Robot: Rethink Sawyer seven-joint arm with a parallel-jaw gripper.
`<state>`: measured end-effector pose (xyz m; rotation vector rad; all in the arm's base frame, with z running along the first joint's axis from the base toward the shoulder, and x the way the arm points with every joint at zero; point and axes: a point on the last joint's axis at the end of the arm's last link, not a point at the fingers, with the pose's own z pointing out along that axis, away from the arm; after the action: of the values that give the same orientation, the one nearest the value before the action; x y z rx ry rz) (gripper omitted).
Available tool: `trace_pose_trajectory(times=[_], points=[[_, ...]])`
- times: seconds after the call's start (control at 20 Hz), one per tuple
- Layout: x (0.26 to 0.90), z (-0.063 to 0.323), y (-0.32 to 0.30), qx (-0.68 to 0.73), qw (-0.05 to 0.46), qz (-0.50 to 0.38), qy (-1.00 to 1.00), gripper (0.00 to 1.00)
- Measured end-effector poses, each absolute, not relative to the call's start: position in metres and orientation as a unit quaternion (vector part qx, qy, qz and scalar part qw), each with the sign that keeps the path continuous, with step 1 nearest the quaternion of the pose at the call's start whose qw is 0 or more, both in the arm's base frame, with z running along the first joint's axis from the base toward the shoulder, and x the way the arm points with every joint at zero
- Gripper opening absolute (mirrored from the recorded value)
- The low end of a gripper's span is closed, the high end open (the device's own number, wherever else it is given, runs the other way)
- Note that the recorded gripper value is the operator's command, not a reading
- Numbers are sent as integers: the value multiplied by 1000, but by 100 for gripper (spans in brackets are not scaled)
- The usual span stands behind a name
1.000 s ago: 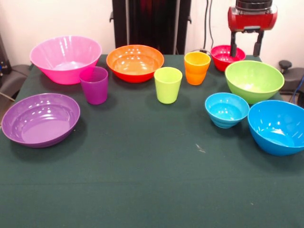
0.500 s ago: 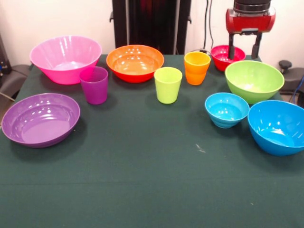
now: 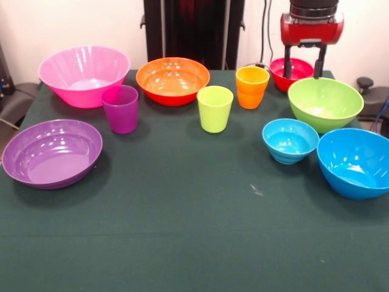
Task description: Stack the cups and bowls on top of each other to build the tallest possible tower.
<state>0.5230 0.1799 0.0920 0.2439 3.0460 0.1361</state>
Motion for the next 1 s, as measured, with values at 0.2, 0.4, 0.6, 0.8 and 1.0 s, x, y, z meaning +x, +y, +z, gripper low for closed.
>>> trace_pose_trajectory(times=[0.2,0.4,0.6,0.8,1.0], points=[[521,82,181,81,32,46,995,100],[517,67,183,83,17,49,995,100],[512,57,184,82,6,50,995,100],[506,42,185,76,-6,50,996,100],[502,34,185,72,-13,50,996,100]])
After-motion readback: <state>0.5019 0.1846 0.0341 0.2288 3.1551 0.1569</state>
